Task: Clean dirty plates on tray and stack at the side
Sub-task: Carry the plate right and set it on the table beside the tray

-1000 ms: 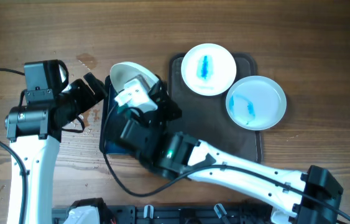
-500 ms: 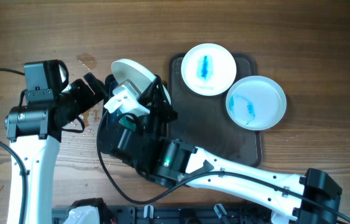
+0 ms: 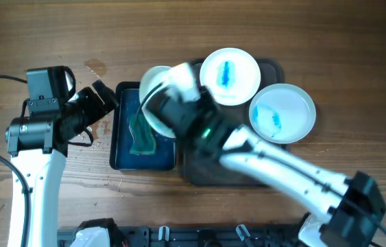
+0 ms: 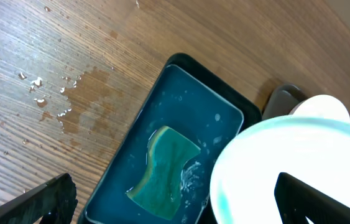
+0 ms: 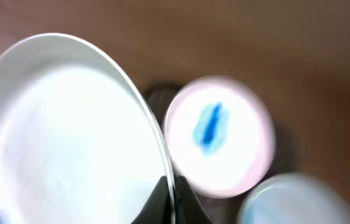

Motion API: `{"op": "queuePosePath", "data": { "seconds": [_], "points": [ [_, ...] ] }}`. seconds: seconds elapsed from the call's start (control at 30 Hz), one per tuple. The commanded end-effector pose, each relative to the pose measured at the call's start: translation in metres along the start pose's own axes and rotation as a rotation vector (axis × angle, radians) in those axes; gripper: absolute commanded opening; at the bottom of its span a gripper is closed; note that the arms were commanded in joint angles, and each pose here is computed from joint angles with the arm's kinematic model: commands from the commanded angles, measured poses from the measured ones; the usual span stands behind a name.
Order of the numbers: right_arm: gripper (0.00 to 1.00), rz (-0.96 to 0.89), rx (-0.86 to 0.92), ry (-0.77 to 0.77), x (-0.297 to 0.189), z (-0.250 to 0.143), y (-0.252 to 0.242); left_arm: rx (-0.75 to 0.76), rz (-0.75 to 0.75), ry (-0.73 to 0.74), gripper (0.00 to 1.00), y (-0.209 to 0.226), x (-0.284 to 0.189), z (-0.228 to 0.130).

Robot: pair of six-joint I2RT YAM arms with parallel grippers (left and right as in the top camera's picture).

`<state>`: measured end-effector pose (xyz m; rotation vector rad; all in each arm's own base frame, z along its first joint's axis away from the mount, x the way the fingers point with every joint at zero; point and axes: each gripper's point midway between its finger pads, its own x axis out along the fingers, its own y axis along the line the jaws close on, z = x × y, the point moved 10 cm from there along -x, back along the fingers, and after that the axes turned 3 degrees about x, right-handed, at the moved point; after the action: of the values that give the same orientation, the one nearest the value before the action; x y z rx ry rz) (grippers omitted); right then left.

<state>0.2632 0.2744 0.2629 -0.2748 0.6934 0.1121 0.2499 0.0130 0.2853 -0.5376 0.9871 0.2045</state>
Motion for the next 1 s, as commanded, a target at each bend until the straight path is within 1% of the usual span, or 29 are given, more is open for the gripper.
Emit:
{"op": "queuePosePath", "data": {
  "seconds": [0.0,0.07,0.1,0.13,0.2,0.27,0.33,0.43,0.47,0.5,0.57,0.63,0.7,0.77,0.83,0.9,0.97],
  "points": [
    [0.04,0.385,0.365,0.137,-0.007,0.027,-0.058,-0.002,-0.016,-0.015,1.0,-0.001,-0.005,0.003],
    [0.04,0.452,0.533,0.105,-0.02,0.042,-0.121,-0.002,-0.016,-0.015,1.0,-0.001,-0.005,0.003],
    [0.04,0.449,0.635,0.087,-0.028,0.044,-0.16,-0.002,-0.016,-0.015,1.0,-0.001,-0.005,0.003],
    [0.04,0.404,0.737,0.077,-0.036,0.038,-0.202,-0.002,-0.016,-0.015,1.0,-0.001,-0.005,0.003],
    [0.04,0.261,0.869,0.106,-0.04,0.016,-0.258,-0.002,-0.016,-0.015,1.0,-0.001,-0.005,0.003],
    [0.04,0.034,1.011,0.19,-0.033,-0.028,-0.329,-0.002,-0.016,-0.015,1.0,-0.001,-0.005,0.003],
    [0.04,-0.192,1.134,0.258,-0.021,-0.072,-0.379,-0.002,-0.016,-0.015,1.0,-0.001,-0.005,0.003],
    [0.04,-0.448,1.278,0.407,0.005,-0.141,-0.431,-0.002,-0.016,-0.015,1.0,-0.001,-0.005,0.003],
    [0.04,-0.512,1.302,0.447,0.01,-0.158,-0.443,-0.002,-0.016,-0.015,1.0,-0.001,-0.005,0.003],
    [0.04,-0.557,1.325,0.489,0.014,-0.173,-0.452,-0.002,-0.016,-0.015,1.0,-0.001,-0.005,0.003],
    [0.04,-0.576,1.374,0.575,0.025,-0.198,-0.461,-0.002,-0.016,-0.015,1.0,-0.001,-0.005,0.003],
    [0.04,-0.575,1.384,0.685,0.039,-0.217,-0.458,-0.002,-0.016,-0.015,1.0,-0.001,-0.005,0.003],
    [0.04,-0.557,1.367,0.783,0.054,-0.233,-0.445,-0.002,-0.016,-0.015,1.0,-0.001,-0.005,0.003],
    [0.04,-0.529,1.329,0.822,0.066,-0.24,-0.427,-0.002,-0.016,-0.015,1.0,-0.001,-0.005,0.003],
    [0.04,-0.481,1.249,0.859,0.082,-0.24,-0.398,-0.002,-0.016,-0.015,1.0,-0.001,-0.005,0.003],
    [0.04,-0.465,1.14,0.899,0.093,-0.231,-0.372,-0.002,-0.016,-0.015,1.0,-0.001,-0.005,0.003],
    [0.04,-0.463,1.061,0.913,0.096,-0.22,-0.356,-0.002,-0.016,-0.015,1.0,-0.001,-0.005,0.003]
  ]
}}
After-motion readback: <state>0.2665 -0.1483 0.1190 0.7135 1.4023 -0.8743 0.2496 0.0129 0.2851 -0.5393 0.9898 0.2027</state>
